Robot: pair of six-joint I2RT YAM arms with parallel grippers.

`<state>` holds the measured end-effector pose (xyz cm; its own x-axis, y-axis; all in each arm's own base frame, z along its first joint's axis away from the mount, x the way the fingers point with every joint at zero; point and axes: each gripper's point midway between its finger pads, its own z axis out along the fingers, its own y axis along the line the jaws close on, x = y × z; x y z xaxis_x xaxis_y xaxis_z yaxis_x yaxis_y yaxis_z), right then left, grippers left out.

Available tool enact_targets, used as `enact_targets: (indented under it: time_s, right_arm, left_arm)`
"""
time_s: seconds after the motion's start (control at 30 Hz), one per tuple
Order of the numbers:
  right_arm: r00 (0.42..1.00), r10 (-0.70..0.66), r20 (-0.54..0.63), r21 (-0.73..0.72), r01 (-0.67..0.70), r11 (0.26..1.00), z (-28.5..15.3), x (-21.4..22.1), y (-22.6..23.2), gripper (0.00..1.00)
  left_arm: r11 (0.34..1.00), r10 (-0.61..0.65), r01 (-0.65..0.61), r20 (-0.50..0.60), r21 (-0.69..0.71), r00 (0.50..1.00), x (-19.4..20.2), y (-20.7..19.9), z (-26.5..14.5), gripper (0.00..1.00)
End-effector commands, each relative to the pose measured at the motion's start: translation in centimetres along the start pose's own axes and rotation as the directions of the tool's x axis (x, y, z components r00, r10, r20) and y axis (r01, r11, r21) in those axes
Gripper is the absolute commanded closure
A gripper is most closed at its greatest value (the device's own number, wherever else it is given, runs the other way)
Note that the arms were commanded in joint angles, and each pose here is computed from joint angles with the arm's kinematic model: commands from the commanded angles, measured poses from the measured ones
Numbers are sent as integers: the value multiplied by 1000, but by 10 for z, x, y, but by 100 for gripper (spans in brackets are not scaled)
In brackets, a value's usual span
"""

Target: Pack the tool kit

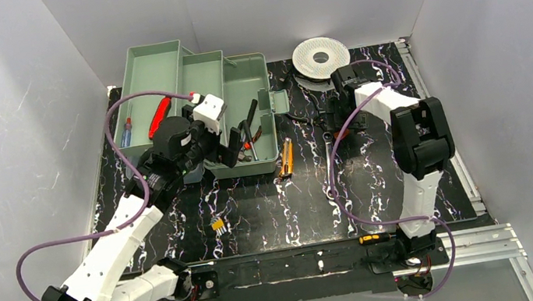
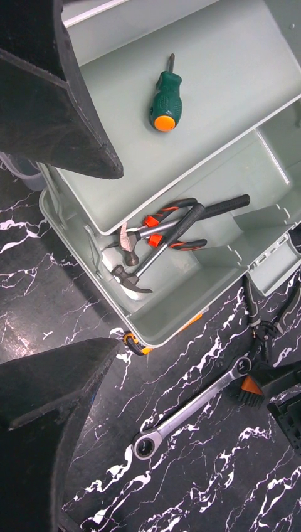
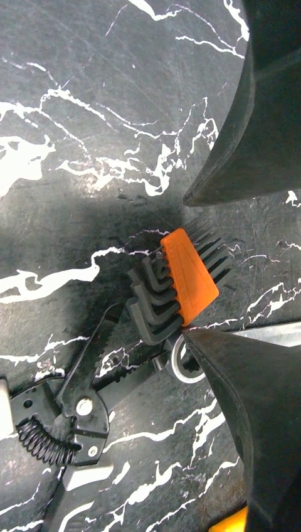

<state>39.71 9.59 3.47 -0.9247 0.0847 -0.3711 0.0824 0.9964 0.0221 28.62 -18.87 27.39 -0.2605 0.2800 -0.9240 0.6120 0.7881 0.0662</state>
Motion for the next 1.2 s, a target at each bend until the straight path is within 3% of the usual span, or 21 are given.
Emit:
enact_targets:
  time_s: [0.0,0.37,0.73,1.17]
  right_arm:
    - [1000,1,-28,9,-1,1000,6,-5,1,24]
    - [994,63,-87,32,-60,998,16,5,-2,33]
    - [975,187,-117,68,-180,981,11,19,-12,34]
    - [971,222,-89,52,-218,975,0,30,-25,38]
  left_arm:
    - [1000,20,-20,19,-8,1000,-1,0,-2,2]
    - [999,26,-26,13,-22,1000,3,2,-3,2]
    - [999,32,-32,6,-19,999,4,2,-4,0]
    - [999,35,-35,8,-3,999,3,-2,-6,0]
